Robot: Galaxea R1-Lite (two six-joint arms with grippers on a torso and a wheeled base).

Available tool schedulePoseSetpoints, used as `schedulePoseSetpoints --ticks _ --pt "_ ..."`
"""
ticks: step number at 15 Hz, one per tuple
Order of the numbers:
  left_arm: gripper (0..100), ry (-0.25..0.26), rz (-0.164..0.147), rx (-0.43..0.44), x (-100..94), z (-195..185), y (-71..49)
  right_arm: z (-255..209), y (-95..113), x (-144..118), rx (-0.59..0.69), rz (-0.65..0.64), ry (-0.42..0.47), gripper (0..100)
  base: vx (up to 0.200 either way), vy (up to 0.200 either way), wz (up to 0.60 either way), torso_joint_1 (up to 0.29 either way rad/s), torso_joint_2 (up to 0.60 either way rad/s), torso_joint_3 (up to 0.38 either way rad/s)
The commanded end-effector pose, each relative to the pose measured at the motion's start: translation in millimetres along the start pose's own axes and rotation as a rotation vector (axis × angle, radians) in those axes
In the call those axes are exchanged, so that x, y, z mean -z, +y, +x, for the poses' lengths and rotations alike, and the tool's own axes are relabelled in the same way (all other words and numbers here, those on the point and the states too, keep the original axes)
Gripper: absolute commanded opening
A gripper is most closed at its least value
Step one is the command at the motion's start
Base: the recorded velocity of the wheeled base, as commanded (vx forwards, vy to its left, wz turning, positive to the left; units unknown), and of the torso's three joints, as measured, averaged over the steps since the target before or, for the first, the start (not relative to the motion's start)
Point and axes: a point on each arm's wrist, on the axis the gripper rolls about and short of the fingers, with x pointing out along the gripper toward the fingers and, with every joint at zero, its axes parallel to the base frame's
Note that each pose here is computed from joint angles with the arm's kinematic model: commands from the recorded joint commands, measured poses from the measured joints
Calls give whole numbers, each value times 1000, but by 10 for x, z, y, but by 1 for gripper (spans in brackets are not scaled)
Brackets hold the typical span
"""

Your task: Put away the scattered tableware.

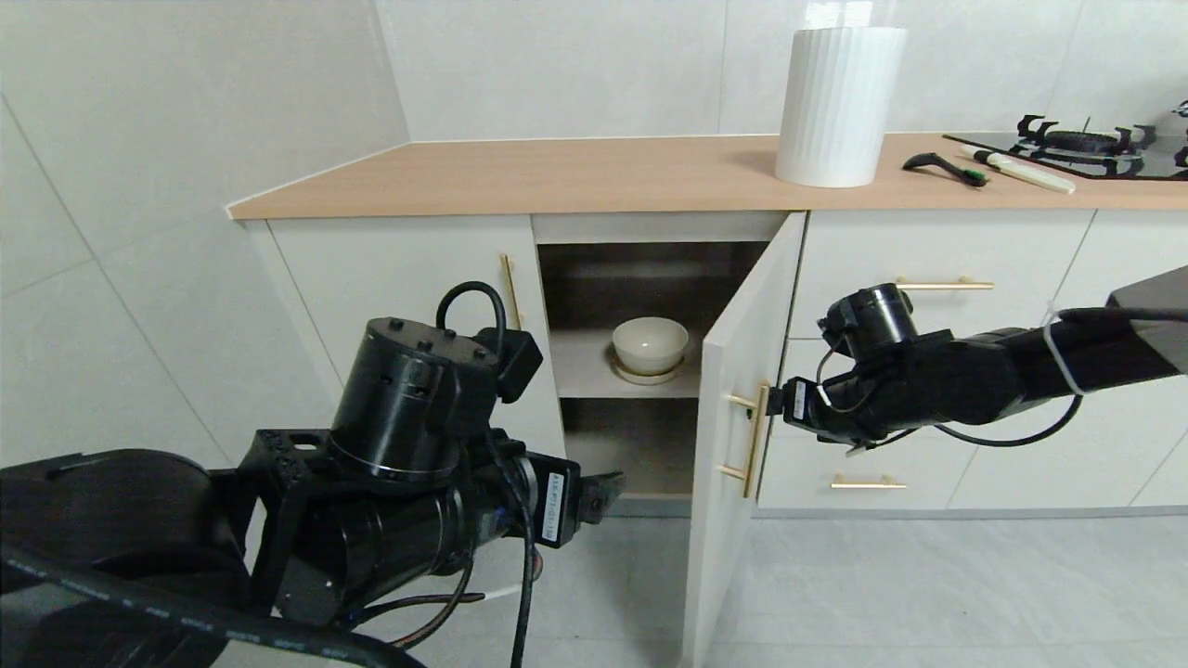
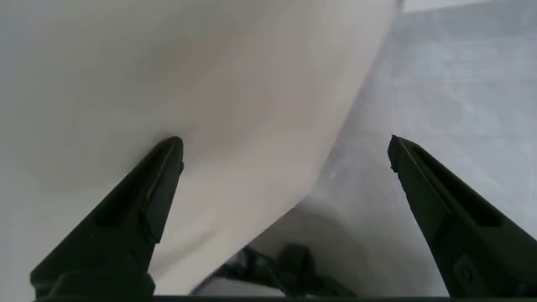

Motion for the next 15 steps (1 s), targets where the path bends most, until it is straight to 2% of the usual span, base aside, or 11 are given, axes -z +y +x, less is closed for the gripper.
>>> schedulePoseSetpoints --ticks 1,6,8,12,15 --pt "100 -27 -5 5 -44 -77 7 422 111 132 -19 13 19 100 0 0 0 0 0 0" --pt "100 -44 -4 -30 -57 -87 15 623 91 180 -35 16 -14 100 0 0 0 0 0 0" --pt "100 -48 12 -34 -62 -96 17 686 102 186 -54 23 -40 100 0 0 0 0 0 0" --pt "100 -92 3 -34 -126 -235 34 826 111 190 -94 73 -105 100 200 0 0 -1 6 4" --pt "100 -120 18 -30 -164 -329 47 930 138 193 -75 91 -140 100 200 0 0 9 2 1"
